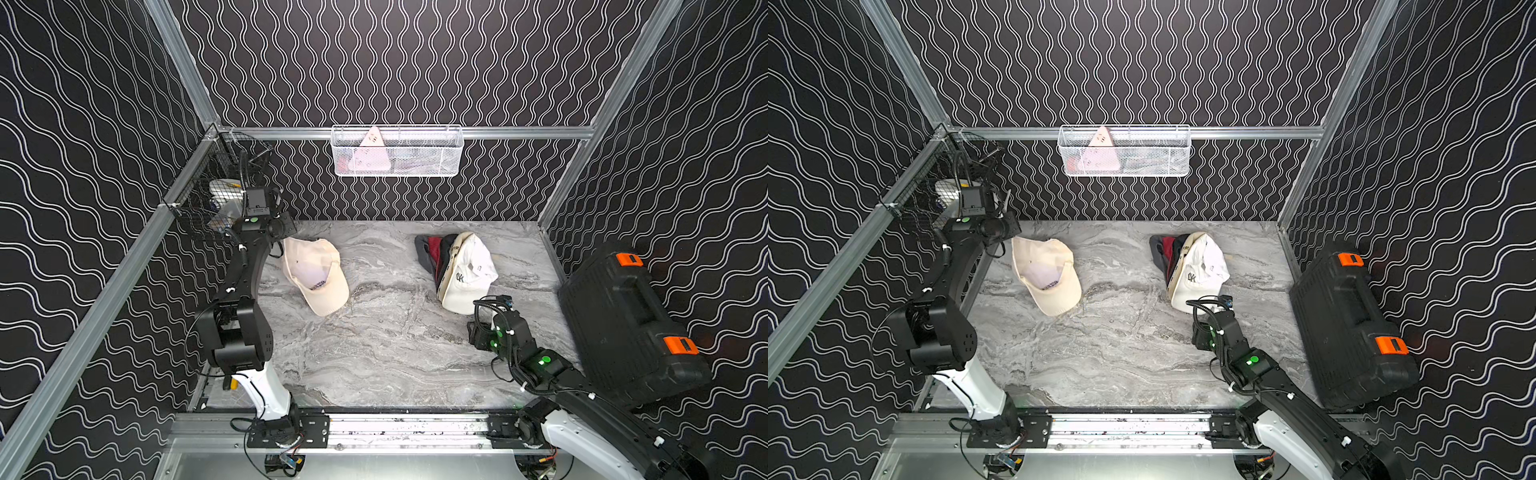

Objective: Open the adjustable buckle of the baseball cap
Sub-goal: Place the baseball cap at the center of the board.

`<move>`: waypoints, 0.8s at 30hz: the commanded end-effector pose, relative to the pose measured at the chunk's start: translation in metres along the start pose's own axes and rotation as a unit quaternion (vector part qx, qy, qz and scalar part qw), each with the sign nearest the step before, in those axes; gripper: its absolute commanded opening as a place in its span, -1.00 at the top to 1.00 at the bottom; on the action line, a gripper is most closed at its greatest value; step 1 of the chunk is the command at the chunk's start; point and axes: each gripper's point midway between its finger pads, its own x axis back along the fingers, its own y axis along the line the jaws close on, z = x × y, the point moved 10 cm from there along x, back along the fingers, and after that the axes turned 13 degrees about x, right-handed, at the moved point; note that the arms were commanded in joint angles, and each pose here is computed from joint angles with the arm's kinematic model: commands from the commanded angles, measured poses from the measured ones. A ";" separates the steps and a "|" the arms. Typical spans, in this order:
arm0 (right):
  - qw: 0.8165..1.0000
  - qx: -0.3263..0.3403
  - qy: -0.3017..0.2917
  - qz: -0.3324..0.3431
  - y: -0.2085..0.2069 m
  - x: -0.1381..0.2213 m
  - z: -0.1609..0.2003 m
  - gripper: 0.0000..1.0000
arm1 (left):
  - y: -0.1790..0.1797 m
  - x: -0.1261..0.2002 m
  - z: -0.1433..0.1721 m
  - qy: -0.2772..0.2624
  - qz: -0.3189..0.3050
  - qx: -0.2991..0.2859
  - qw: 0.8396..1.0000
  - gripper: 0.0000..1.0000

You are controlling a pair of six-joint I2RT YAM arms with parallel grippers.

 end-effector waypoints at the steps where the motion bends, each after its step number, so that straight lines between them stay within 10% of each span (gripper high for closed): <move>1: 1.000 -0.015 -0.020 -0.002 0.000 0.002 -0.004 -0.35 | 0.005 -0.002 -0.005 -0.022 -0.015 0.011 1.000 1.00; 24: 1.000 -0.010 -0.013 -0.007 0.002 -0.002 -0.004 -0.35 | 0.012 0.027 -0.071 -0.089 -0.015 0.072 0.993 1.00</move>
